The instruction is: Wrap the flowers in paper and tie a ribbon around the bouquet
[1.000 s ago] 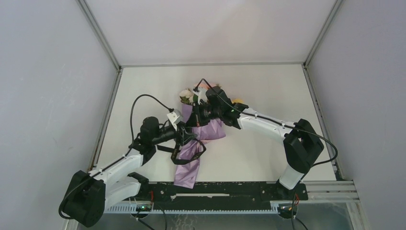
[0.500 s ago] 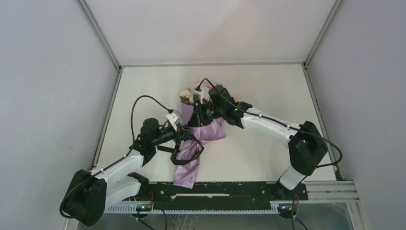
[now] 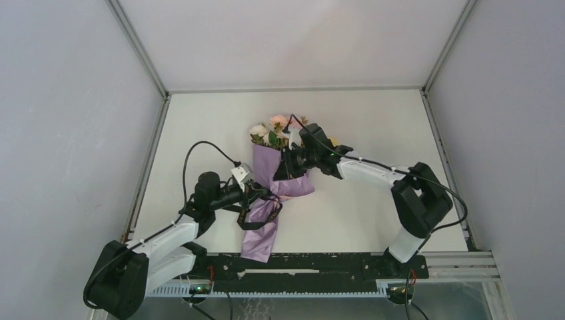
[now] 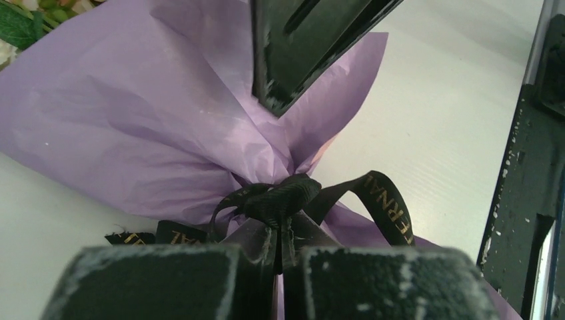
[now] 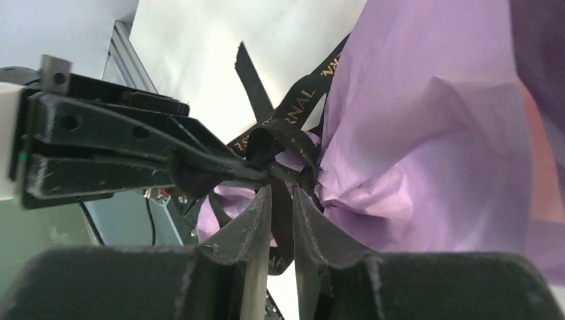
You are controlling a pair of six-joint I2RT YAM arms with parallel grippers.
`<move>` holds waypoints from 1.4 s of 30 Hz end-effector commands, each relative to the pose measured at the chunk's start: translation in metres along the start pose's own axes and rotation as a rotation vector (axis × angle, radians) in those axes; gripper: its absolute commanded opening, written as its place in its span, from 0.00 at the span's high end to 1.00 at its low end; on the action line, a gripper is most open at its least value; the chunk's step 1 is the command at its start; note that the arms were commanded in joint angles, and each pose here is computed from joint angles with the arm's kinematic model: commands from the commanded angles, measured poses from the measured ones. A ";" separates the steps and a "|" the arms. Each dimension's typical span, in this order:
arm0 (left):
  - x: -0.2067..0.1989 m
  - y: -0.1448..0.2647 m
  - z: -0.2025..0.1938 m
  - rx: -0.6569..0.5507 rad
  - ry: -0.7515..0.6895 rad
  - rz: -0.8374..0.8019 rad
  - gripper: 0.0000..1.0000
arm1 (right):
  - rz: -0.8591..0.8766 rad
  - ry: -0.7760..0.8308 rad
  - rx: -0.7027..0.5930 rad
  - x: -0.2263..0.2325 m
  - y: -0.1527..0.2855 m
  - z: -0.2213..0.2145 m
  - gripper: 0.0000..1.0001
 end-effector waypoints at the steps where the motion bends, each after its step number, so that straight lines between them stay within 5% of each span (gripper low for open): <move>1: -0.003 0.002 0.001 -0.036 -0.057 -0.037 1.00 | 0.080 0.076 -0.026 0.006 -0.016 0.006 0.74; 29: 0.004 0.004 0.006 -0.036 0.001 -0.008 1.00 | 0.006 0.163 0.102 -0.019 -0.079 -0.007 0.59; 32: 0.005 0.004 0.009 -0.040 0.027 0.002 1.00 | 0.034 0.163 0.127 -0.018 -0.079 -0.010 0.70; 36: 0.007 0.004 0.008 -0.033 0.038 0.025 1.00 | 0.032 0.150 0.126 -0.018 -0.069 -0.006 0.99; 42: 0.015 0.005 0.004 -0.031 0.115 0.134 1.00 | 0.055 0.168 0.046 -0.004 -0.034 0.014 1.00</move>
Point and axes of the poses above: each gripper's point midway between its finger pads, its own y axis back along the fingers, its own x axis along the line the jaws close on, z = x × y, the point moved 7 cm from there along y, back along the fingers, and after that the axes turned 5 degrees about -y, right-handed, at the moved point
